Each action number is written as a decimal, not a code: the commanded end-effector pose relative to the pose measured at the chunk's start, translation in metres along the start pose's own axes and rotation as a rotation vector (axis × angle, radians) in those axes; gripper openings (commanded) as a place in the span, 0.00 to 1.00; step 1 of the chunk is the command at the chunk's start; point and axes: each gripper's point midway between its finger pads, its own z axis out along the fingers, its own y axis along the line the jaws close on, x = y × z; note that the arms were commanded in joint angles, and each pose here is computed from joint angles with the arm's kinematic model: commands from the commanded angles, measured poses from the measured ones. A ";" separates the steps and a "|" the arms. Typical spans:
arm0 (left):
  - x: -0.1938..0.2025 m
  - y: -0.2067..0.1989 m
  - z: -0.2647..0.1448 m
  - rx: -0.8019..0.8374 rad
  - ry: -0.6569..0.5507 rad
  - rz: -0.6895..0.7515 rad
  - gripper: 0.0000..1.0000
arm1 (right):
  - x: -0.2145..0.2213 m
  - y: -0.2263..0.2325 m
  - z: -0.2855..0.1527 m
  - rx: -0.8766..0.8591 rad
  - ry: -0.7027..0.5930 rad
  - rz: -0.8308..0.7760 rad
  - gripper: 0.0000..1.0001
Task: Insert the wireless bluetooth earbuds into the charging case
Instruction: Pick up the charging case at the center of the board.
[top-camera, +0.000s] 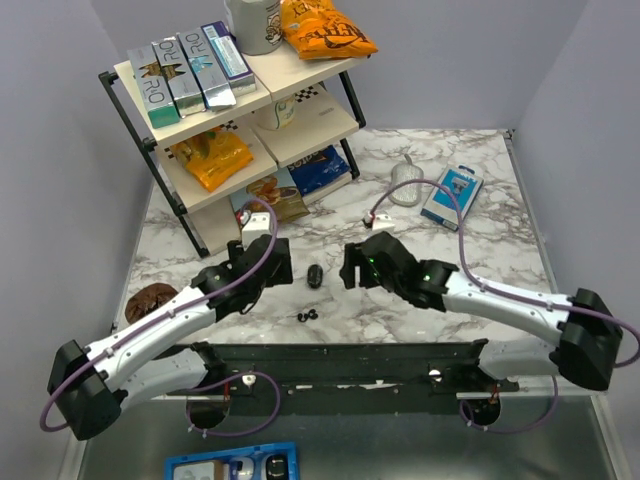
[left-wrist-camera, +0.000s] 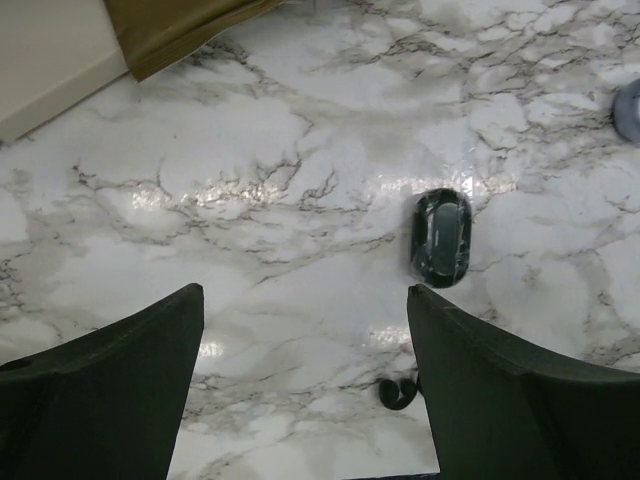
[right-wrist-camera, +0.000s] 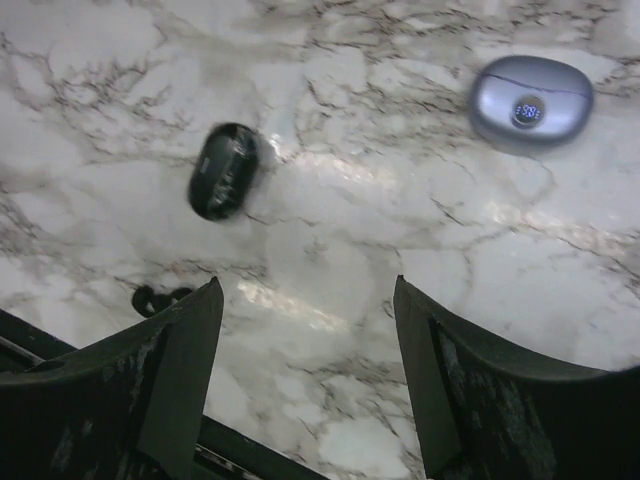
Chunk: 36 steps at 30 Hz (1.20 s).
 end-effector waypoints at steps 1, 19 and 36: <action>-0.004 0.017 -0.006 -0.030 -0.079 -0.071 0.89 | -0.019 0.049 0.023 -0.102 0.027 0.152 0.87; -0.012 0.031 -0.028 0.016 -0.171 -0.116 0.99 | 0.017 0.072 0.114 0.043 0.246 0.122 0.85; -0.006 0.027 -0.021 0.016 -0.146 -0.120 0.99 | 0.056 0.047 0.125 0.163 0.360 0.066 0.76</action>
